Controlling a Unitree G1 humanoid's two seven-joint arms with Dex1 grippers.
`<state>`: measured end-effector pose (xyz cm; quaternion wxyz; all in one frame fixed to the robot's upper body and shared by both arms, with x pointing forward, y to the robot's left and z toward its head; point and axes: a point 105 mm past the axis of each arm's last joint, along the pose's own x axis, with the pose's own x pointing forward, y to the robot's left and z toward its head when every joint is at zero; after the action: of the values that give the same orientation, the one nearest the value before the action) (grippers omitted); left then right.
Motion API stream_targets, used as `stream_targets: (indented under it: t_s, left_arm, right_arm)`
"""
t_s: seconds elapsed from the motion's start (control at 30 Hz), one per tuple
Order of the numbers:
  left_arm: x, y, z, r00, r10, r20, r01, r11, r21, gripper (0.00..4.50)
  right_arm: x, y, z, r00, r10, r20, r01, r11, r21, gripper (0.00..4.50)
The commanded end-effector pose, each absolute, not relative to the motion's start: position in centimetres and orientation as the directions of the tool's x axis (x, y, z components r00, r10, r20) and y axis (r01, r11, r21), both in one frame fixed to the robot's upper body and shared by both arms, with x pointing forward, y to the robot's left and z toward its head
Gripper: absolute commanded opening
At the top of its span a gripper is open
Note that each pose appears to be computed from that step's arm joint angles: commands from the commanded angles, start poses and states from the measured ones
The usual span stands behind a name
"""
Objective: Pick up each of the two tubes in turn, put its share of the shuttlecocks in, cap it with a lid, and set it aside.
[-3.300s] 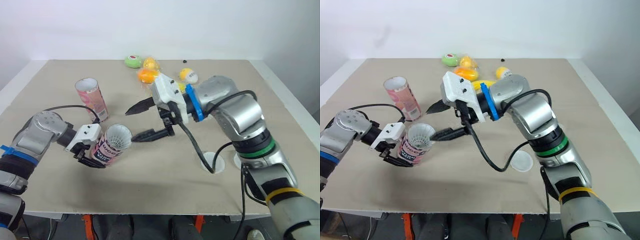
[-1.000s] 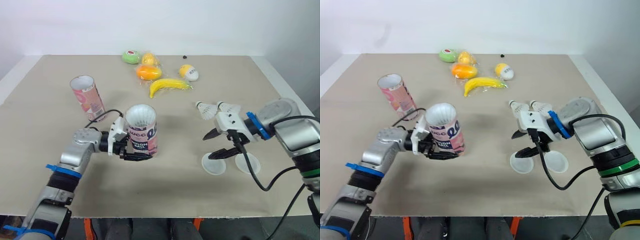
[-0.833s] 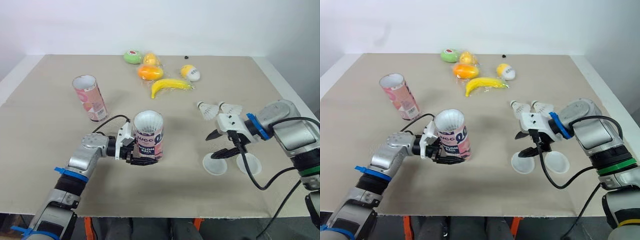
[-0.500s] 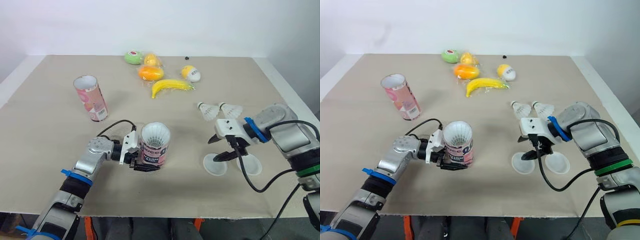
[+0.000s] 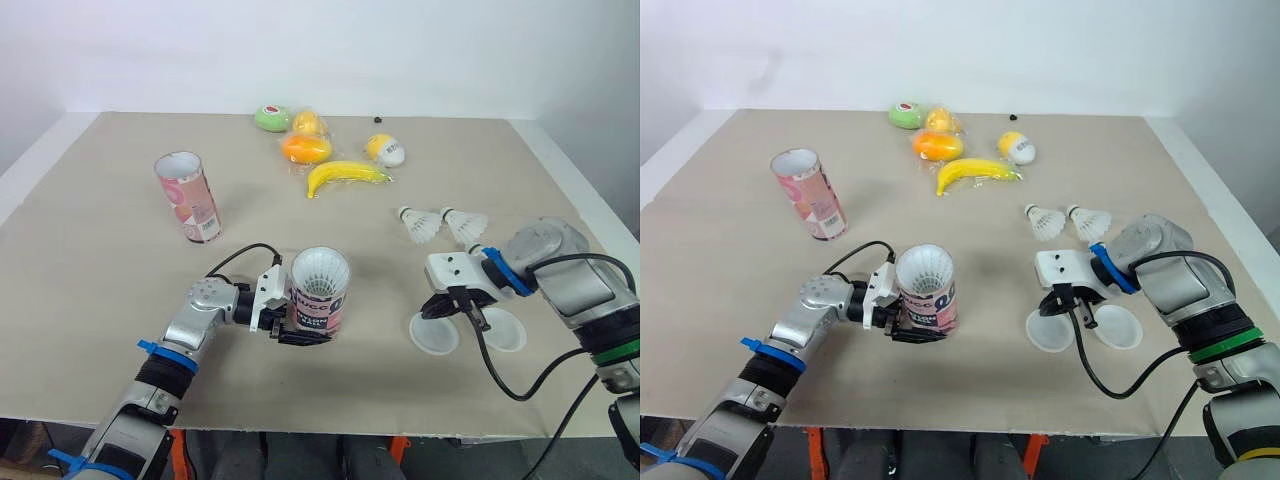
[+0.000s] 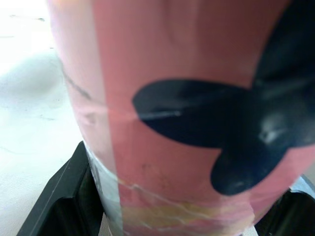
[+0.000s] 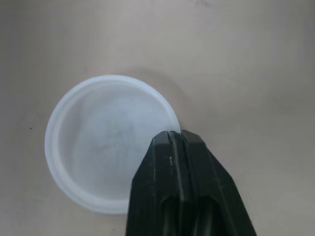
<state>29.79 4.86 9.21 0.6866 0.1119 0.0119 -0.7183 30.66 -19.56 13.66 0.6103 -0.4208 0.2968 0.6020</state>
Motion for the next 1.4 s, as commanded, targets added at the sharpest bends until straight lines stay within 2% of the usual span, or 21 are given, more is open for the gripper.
stream_targets:
  t_s: [0.03,0.13,0.27,0.47,0.7,0.9,1.2,1.4]
  left_arm:
    - [29.5,5.0,7.2,-0.066,-0.965,-0.252,0.99,-0.094,0.102,3.35]
    - [29.7,4.8,7.1,-0.072,-0.966,-0.249,0.991,-0.097,0.089,3.35]
    - [29.5,4.8,6.6,-0.1,-0.958,-0.269,0.99,-0.123,0.068,3.35]
    - [29.4,5.1,6.2,-0.138,-0.943,-0.302,0.986,-0.158,0.043,3.35]
    - [29.5,5.2,6.3,-0.191,-0.918,-0.347,0.979,-0.202,-0.004,3.35]
    - [29.5,5.6,6.2,-0.194,-0.905,-0.379,0.978,-0.209,-0.001,3.35]
    - [29.5,5.9,5.9,-0.188,-0.904,-0.385,0.98,-0.2,-0.009,3.35]
    - [29.6,6.0,5.9,-0.186,-0.903,-0.386,0.98,-0.197,-0.012,3.35]
  right_arm:
    - [30.4,-18.1,16.3,0.122,0.582,-0.804,-0.978,-0.069,-0.199,0.02]
    - [29.6,-16.3,19.1,0.092,0.687,-0.721,-0.979,-0.069,-0.191,0.02]
    - [28.5,-14.5,24.1,0.088,0.768,-0.634,-0.953,-0.12,-0.279,0.02]
    - [27.5,-9.9,29.3,0.039,0.783,-0.621,-0.858,-0.293,-0.422,0.02]
    - [28.4,-5.5,29.5,-0.02,0.733,-0.68,-0.773,-0.442,-0.454,0.02]
    - [28.5,-3.9,28.7,-0.054,0.697,-0.715,-0.728,-0.518,-0.449,0.02]
    - [27.8,-2.9,28.8,-0.097,0.688,-0.719,-0.689,-0.568,-0.45,0.02]
    - [27.9,-2.6,29.3,-0.086,0.696,-0.712,-0.681,-0.563,-0.468,0.02]
